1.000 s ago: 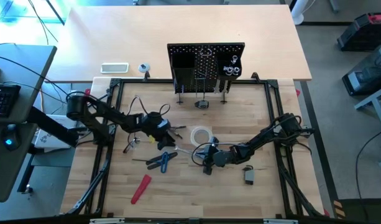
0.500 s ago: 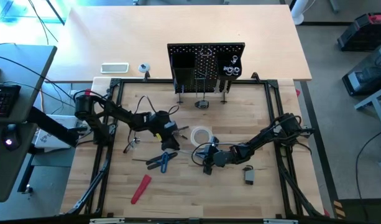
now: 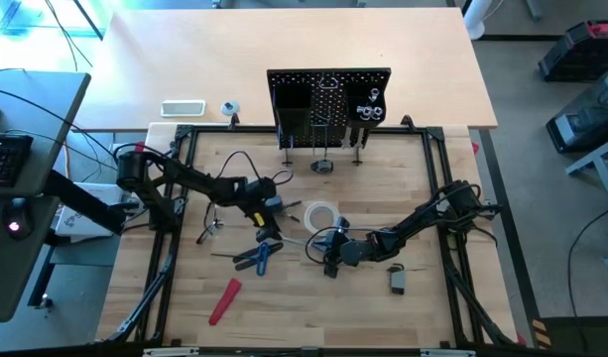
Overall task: Hang tools onto peg board
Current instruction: Hang the silver wrench on the peg board
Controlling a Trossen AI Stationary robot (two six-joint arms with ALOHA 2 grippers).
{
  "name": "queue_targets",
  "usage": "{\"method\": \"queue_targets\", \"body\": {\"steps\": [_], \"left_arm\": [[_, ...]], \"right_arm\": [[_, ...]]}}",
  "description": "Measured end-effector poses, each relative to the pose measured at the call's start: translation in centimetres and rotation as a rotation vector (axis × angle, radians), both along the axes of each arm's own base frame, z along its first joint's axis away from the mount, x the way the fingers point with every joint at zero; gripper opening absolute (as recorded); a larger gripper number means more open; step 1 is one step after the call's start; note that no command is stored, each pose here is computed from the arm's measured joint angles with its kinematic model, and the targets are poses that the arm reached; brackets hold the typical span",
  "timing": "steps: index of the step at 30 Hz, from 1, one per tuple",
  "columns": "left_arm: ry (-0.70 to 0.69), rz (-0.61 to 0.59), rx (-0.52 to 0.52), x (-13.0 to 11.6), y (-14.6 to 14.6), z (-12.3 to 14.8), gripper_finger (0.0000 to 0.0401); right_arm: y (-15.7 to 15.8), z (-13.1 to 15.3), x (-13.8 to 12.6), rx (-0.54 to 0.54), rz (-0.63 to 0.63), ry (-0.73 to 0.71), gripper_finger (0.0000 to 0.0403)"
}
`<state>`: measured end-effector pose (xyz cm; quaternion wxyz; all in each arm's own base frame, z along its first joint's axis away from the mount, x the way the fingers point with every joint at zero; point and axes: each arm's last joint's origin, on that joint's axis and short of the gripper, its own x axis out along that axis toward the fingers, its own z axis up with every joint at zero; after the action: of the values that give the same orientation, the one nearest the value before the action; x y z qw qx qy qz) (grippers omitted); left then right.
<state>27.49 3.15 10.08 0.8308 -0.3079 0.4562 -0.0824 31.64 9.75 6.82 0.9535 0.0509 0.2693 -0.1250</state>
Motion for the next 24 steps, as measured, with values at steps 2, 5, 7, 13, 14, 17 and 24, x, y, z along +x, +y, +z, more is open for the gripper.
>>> {"method": "queue_targets", "body": {"steps": [2,5,7,13,14,17,24], "left_arm": [[0.012,-0.014,-0.016,0.0,0.0,-0.1,0.0143],[0.011,-0.028,-0.035,-0.1,-0.1,-0.1,0.0143],[0.005,-0.035,-0.055,0.0,-0.1,0.0,0.0143],[0.001,-0.039,-0.078,0.4,-0.2,0.3,0.0135],[0.0,-0.039,-0.079,0.5,-0.1,0.4,0.013],[-0.016,-0.043,-0.075,1.1,-0.1,0.8,0.0111],[-0.019,-0.129,-0.102,2.9,-0.3,0.6,0.0082]], "right_arm": [[0.0,0.0,0.0,-0.002,-0.001,0.0,0.0028],[0.0,0.0,0.0,-0.011,0.0,0.001,0.0028],[0.0,0.0,0.0,-0.018,0.0,0.0,0.0028],[-0.1,0.0,0.0,-0.019,-0.002,-0.001,0.0028],[-0.1,0.0,0.0,-0.019,-0.003,-0.001,0.0028],[-0.1,0.0,0.0,-0.02,-0.004,-0.001,0.0028],[-0.1,0.0,0.0,-0.025,-0.01,-0.003,0.0028]]}}
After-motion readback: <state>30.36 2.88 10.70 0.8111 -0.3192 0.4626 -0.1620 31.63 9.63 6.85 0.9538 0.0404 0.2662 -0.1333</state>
